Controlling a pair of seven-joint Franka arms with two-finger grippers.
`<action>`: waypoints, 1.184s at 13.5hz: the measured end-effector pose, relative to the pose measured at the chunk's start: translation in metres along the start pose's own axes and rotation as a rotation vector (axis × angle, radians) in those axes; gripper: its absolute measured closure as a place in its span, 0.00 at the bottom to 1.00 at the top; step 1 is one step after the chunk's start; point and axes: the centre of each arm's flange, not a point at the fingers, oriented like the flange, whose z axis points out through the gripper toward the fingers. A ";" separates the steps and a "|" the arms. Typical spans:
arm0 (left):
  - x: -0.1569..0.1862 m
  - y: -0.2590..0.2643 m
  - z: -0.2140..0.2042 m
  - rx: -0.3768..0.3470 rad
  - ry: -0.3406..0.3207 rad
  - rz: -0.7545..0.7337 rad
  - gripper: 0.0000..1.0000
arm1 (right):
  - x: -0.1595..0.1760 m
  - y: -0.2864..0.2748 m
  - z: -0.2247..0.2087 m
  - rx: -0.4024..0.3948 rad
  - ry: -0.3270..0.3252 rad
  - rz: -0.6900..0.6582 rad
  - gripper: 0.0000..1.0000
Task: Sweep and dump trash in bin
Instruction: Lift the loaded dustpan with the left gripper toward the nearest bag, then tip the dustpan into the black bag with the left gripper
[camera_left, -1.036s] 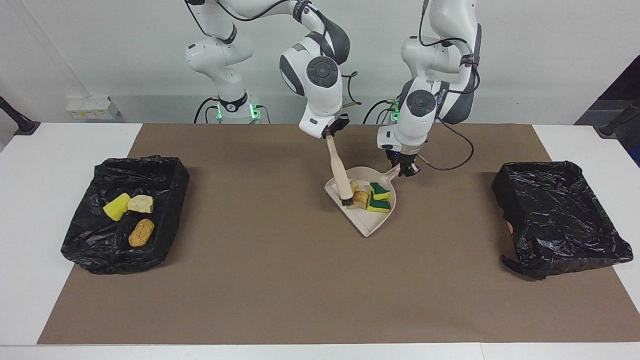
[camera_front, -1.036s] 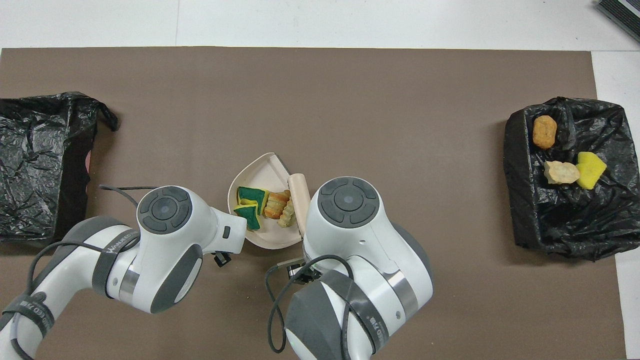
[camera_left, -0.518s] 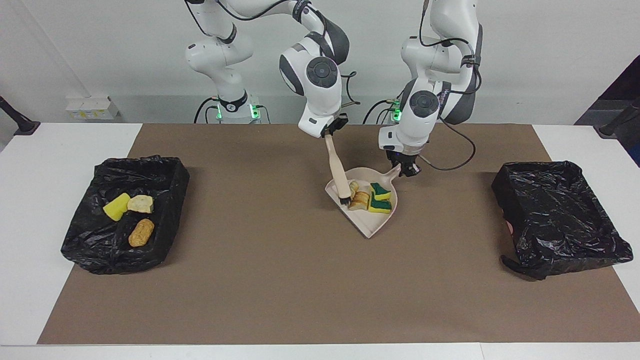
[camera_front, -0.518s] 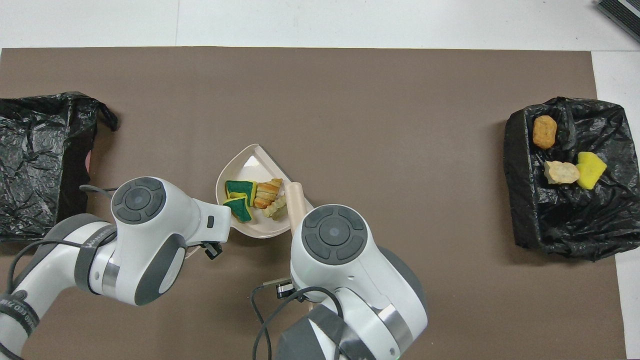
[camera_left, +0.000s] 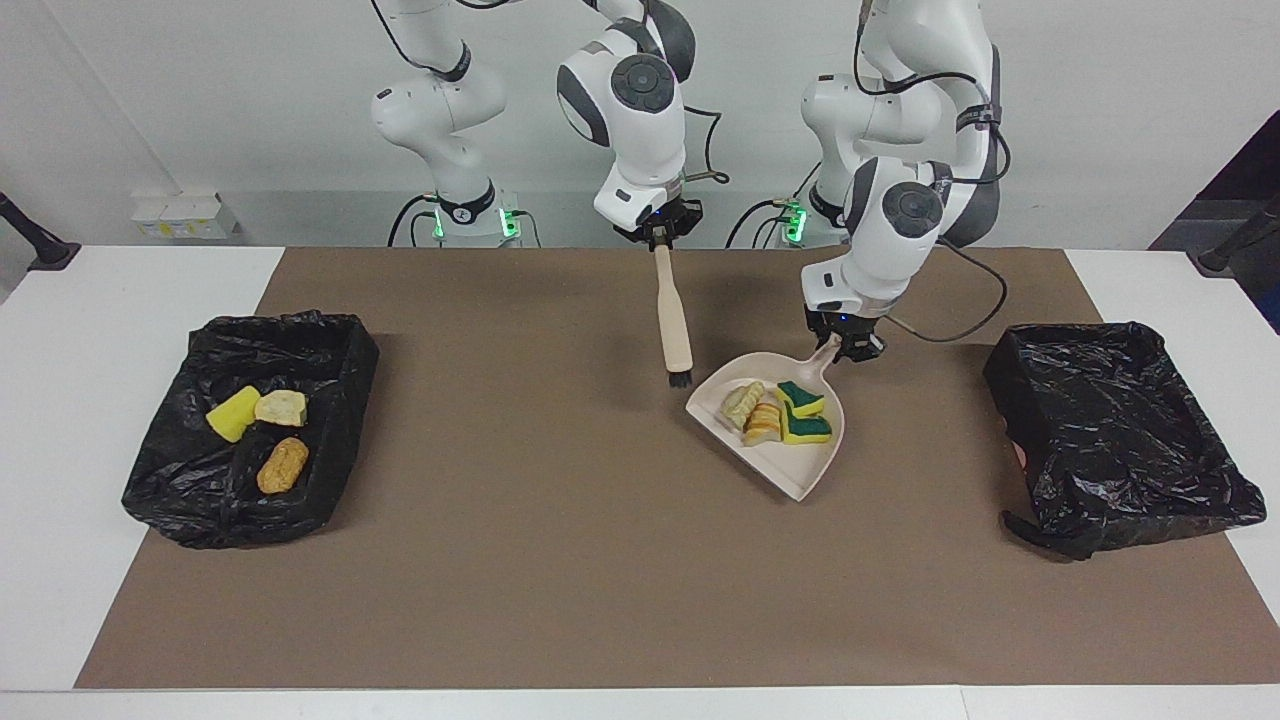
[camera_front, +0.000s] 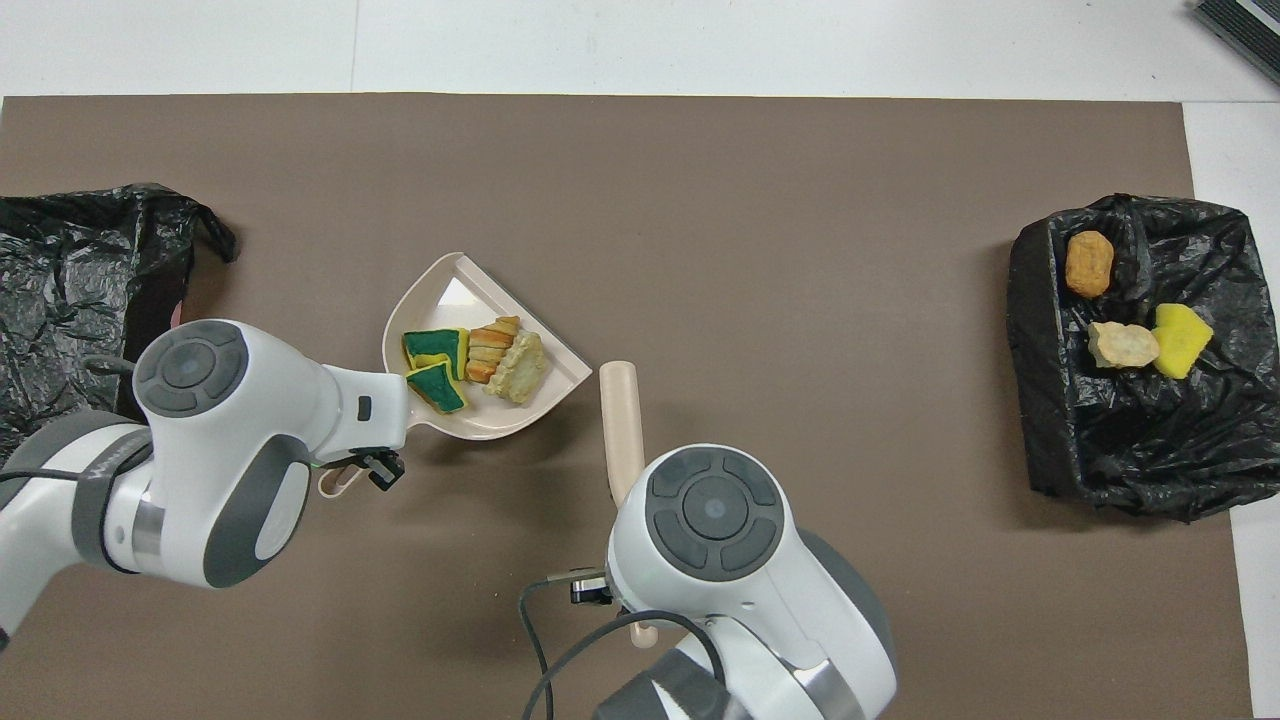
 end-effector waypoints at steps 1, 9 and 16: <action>-0.007 -0.010 -0.012 0.001 0.009 -0.035 0.69 | -0.007 0.000 0.007 -0.010 -0.006 0.013 0.74; -0.118 -0.144 -0.114 0.009 -0.007 -0.270 0.69 | -0.074 -0.058 0.061 -0.041 0.020 0.076 0.74; -0.255 -0.272 -0.140 0.191 -0.075 -0.083 0.69 | -0.090 -0.072 0.124 -0.064 0.040 0.101 0.74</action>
